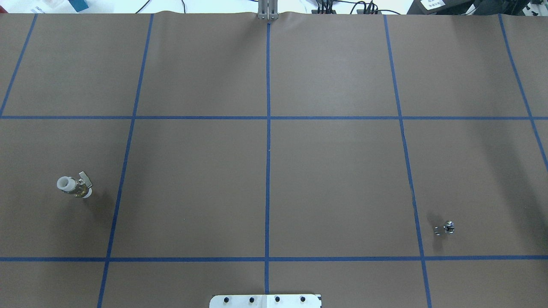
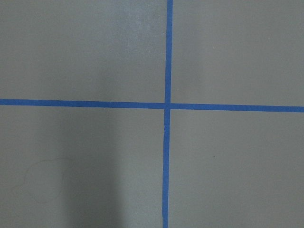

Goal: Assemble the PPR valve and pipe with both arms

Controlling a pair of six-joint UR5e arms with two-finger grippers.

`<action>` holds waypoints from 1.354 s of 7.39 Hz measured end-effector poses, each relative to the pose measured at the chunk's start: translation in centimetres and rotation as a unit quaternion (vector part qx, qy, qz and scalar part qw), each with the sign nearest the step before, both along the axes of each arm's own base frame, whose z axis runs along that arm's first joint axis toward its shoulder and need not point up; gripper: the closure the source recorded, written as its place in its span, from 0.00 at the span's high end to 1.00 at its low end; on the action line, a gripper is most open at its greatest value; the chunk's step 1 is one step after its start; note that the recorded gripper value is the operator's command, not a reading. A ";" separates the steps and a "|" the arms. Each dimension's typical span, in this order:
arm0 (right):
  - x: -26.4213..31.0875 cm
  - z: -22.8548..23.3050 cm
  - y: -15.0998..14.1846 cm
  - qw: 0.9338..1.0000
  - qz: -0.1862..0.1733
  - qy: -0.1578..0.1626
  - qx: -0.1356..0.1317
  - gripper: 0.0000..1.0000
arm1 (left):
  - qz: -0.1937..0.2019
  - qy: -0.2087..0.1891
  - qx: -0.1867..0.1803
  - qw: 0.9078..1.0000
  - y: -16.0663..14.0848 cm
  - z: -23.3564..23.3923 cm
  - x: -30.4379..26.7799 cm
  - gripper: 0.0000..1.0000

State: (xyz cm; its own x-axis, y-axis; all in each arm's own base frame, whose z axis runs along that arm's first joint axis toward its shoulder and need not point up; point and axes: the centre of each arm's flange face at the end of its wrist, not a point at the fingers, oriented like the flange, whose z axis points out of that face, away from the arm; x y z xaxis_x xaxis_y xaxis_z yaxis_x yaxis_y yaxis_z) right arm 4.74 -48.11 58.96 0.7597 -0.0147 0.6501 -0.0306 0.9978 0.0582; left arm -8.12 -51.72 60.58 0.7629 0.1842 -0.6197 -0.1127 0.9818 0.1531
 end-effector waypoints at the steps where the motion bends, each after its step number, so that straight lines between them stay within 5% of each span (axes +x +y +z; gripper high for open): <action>1: 0.0 -0.1 0.0 1.000 0.000 0.000 0.001 1.00 | 0.000 0.000 0.000 1.000 0.0 0.0 0.0 1.00; 10: -0.6 -3.4 0.2 0.999 -0.006 -0.035 0.029 1.00 | 0.008 0.009 0.036 0.999 -1.7 -3.0 2.6 1.00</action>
